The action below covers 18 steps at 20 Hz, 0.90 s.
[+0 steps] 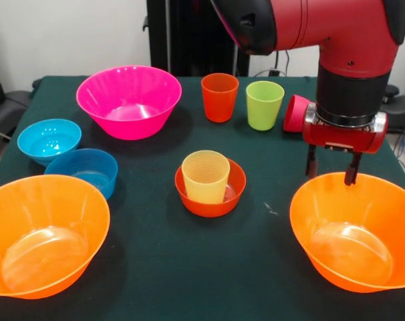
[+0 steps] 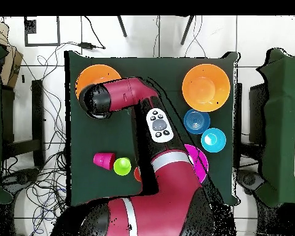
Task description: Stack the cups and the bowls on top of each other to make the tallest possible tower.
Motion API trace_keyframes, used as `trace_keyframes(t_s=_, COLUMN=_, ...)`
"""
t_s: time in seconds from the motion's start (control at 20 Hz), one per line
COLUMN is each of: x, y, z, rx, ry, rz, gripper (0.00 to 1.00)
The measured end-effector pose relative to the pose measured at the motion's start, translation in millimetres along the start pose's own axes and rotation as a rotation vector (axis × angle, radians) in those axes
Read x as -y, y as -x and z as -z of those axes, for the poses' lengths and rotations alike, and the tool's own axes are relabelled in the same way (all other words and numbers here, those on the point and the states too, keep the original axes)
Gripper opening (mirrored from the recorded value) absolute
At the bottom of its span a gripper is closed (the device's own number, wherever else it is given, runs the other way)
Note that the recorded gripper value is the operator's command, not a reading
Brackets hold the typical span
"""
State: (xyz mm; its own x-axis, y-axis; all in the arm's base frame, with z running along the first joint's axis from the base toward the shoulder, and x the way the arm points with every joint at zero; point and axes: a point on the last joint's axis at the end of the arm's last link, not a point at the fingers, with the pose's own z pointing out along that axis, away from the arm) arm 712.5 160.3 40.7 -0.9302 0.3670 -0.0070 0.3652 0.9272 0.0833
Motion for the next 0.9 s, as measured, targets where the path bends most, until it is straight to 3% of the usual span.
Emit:
trace_keyframes(t_s=0.45, x=5.7, y=4.5, z=0.7, rx=0.016, ry=-0.021, rz=-0.002, gripper=1.00)
trace_keyframes(t_s=0.9, x=20.3, y=3.6, z=-15.9, rx=0.037, ry=-0.103, rz=0.005, gripper=1.00)
